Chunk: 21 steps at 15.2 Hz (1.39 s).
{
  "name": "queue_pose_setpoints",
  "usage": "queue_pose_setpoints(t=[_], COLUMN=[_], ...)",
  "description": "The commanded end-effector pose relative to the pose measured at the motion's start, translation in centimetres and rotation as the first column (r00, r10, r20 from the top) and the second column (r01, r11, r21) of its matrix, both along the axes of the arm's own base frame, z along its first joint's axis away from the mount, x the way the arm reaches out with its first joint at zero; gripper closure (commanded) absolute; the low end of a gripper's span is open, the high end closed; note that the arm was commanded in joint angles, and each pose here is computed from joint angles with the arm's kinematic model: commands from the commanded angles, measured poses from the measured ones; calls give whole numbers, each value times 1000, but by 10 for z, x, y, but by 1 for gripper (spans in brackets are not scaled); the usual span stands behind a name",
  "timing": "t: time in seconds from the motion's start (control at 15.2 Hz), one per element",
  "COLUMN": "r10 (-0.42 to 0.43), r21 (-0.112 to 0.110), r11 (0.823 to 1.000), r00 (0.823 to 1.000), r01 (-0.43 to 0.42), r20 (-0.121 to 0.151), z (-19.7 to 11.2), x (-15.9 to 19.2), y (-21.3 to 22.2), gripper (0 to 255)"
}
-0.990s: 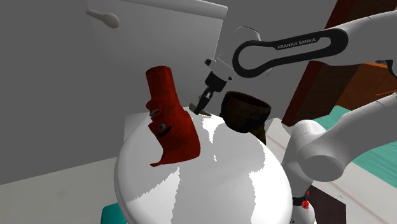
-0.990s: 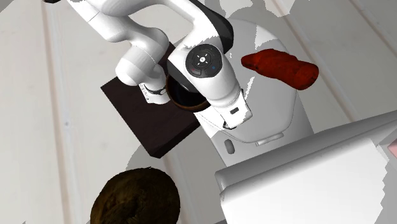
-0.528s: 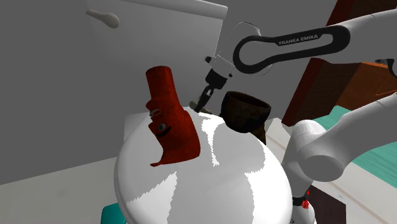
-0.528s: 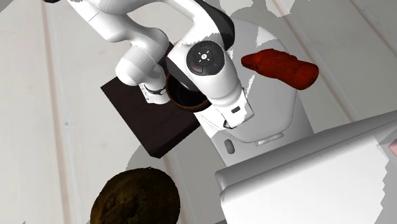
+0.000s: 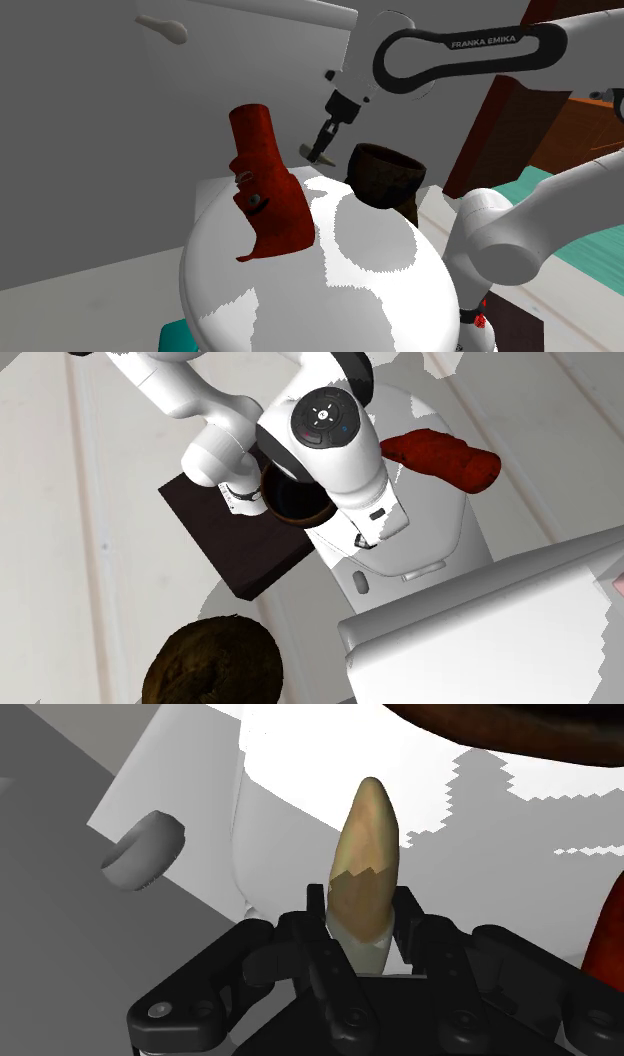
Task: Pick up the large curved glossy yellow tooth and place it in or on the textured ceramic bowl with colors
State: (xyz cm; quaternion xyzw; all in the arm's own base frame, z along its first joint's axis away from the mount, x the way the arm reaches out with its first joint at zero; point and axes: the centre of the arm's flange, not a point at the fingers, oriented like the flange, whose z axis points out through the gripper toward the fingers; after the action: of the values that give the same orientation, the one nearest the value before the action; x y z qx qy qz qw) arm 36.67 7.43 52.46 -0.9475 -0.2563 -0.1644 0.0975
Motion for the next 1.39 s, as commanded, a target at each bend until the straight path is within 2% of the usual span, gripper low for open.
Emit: queue_pose_setpoints(t=[0.0, 1.32], r10=[0, 0], r21=[0, 0], r11=[1000, 1000], r00=[1000, 1000], r01=[0, 0], r20=[0, 0], z=[11, 117], x=[-1, -1], y=[0, 0], gripper=[255, 255])
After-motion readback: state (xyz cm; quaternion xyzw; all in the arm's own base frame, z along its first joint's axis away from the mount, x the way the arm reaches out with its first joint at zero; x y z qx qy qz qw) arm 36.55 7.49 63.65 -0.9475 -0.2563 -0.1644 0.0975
